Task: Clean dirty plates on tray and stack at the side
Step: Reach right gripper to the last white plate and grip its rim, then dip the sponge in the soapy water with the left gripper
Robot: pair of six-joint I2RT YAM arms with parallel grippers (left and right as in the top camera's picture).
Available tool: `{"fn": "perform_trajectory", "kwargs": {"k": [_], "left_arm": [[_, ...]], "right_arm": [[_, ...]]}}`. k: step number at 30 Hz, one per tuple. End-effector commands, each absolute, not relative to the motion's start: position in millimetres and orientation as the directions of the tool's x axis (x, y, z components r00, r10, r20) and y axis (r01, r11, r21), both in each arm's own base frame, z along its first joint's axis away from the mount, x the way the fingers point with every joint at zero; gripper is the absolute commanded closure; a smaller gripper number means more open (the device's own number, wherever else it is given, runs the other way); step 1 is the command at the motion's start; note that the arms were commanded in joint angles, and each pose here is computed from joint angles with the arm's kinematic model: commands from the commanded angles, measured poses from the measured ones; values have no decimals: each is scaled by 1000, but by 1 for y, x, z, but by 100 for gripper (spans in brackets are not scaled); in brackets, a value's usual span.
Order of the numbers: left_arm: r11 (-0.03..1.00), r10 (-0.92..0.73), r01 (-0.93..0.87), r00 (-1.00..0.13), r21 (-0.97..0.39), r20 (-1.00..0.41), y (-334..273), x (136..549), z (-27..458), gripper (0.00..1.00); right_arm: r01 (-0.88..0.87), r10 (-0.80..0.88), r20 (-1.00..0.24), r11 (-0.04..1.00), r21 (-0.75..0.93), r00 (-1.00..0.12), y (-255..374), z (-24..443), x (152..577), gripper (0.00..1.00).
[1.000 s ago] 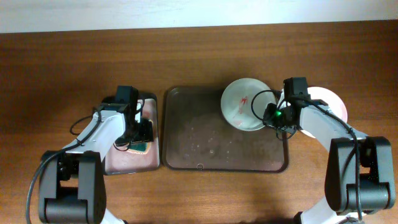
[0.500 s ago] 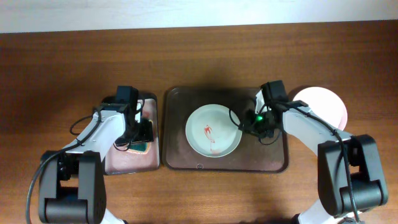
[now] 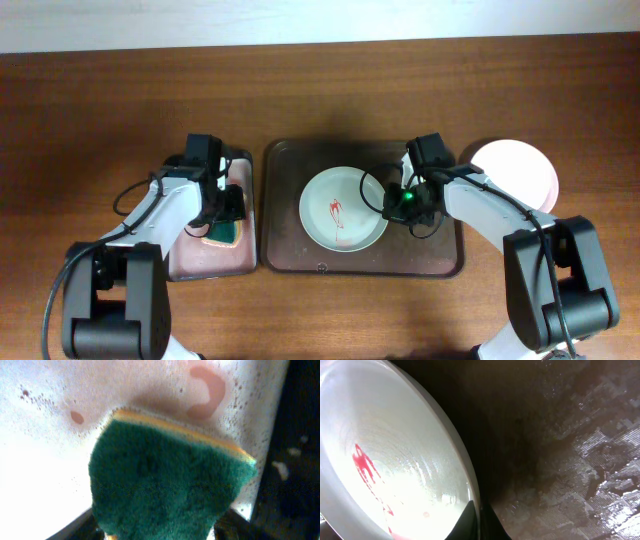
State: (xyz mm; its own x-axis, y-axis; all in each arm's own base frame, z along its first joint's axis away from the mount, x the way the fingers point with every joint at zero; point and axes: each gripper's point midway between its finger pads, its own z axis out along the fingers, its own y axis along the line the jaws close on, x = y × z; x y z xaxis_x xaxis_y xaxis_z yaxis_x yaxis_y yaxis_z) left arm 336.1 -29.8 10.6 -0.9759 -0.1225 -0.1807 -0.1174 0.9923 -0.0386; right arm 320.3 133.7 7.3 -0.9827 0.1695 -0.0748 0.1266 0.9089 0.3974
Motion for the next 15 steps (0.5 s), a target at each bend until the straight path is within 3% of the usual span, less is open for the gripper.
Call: {"fn": "perform_trajectory", "kwargs": {"k": [1, 4, 5, 11, 15], "left_arm": [[990, -138, -130, -969, -50, -204, -31, 344, 13, 56], [990, -137, -130, -973, -47, -185, -30, 338, 8, 92], [991, -135, -129, -975, -44, -177, -31, 335, 6, 98], [994, -113, -110, -987, -27, -111, -29, 316, 1, 100], [993, -118, -108, -960, -52, -255, -31, 352, 49, 100]], "right_arm": [[138, 173, -64, 921, 364, -983, 129, 1, 316, 96], [140, 173, -60, 921, 363, -983, 129, 1, 315, 96], [140, 173, -60, 921, 363, -983, 129, 1, 315, 96], [141, 172, -57, 922, 361, -983, 128, 0, 314, 96], [144, 172, -47, 923, 357, -984, 128, 0, 311, 96]]}}
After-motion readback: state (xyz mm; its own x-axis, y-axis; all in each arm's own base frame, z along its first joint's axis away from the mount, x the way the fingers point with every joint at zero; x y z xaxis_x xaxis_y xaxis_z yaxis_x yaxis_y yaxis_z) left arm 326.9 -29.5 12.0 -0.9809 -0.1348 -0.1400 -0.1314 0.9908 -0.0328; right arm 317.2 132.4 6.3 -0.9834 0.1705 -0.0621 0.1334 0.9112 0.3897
